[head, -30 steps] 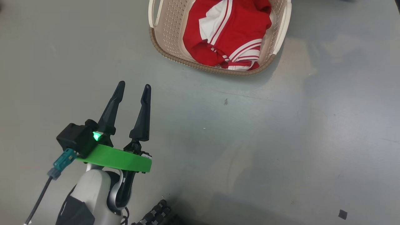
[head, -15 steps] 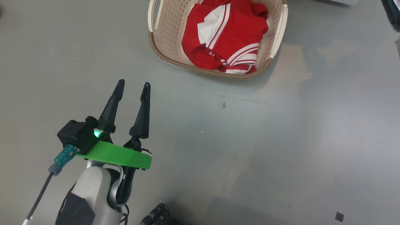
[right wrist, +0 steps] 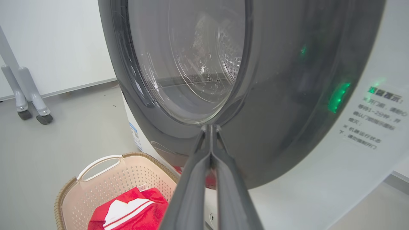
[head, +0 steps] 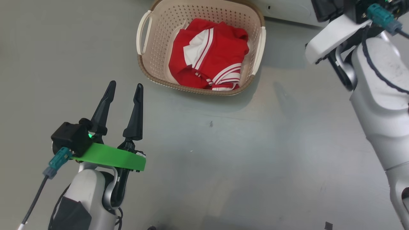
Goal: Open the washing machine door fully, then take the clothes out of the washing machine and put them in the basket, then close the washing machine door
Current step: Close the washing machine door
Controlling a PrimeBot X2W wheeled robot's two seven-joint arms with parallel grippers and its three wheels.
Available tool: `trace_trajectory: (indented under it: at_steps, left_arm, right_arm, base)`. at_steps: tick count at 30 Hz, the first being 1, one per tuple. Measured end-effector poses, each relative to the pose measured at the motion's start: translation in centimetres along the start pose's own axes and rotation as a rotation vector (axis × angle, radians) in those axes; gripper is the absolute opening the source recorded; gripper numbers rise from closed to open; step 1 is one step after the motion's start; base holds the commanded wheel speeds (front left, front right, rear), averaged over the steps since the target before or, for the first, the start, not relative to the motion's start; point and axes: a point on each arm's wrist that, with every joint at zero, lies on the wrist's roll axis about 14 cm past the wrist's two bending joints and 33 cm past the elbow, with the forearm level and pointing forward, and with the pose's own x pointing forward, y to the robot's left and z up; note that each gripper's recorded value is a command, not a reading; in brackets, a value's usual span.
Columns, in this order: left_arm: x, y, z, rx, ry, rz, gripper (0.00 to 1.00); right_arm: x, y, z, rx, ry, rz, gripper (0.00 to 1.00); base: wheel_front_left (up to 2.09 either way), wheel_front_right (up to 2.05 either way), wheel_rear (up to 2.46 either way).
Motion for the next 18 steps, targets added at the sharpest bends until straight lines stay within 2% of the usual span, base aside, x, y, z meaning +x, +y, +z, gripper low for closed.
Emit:
trace_trajectory:
  at_steps: [10,18]
  left_arm:
    - [0.3,-2.8,1.3,-0.02,-0.036,-0.084,1.0]
    - [-0.7,-4.6,1.8,-0.014,-0.041,-0.143,1.0]
  right_arm:
    - [-6.8,0.3,-1.5,0.079,0.098,-0.112,0.0]
    - [-12.0,-2.4,2.3,0.095,0.032,-0.279,0.0]
  base:
    - [0.0,0.0,0.0]
    - [0.0,0.0,0.0]
